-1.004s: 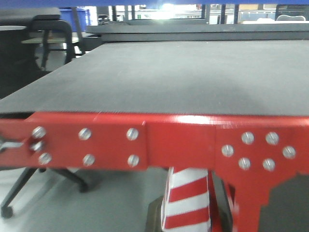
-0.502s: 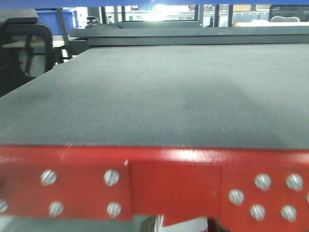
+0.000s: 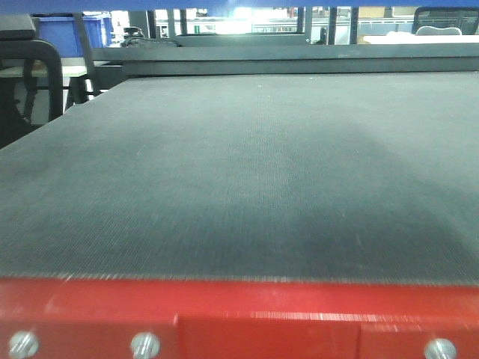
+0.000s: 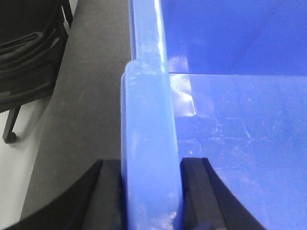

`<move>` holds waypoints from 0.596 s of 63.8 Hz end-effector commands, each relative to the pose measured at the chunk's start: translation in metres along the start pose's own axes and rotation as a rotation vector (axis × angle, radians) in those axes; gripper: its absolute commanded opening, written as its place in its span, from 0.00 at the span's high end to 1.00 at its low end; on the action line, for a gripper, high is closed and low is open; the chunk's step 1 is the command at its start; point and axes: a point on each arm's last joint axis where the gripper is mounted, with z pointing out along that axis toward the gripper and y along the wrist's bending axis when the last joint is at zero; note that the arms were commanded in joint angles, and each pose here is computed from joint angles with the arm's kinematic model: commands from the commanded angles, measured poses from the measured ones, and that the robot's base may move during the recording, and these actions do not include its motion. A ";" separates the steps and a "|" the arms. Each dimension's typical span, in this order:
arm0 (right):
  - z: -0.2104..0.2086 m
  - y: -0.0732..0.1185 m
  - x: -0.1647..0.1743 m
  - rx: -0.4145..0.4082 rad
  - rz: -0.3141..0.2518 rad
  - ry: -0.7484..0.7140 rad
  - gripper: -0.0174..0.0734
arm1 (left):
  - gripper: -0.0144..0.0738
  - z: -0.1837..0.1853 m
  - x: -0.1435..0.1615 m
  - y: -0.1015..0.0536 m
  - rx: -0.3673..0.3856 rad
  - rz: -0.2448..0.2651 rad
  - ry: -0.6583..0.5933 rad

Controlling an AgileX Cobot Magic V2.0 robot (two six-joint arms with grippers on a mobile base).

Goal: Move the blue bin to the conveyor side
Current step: 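Hold the bin with both grippers while driving to the red conveyor table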

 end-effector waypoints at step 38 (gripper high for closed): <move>-0.013 -0.002 -0.013 0.013 -0.022 -0.156 0.91 | 0.86 -0.011 -0.008 0.001 0.013 0.014 -0.109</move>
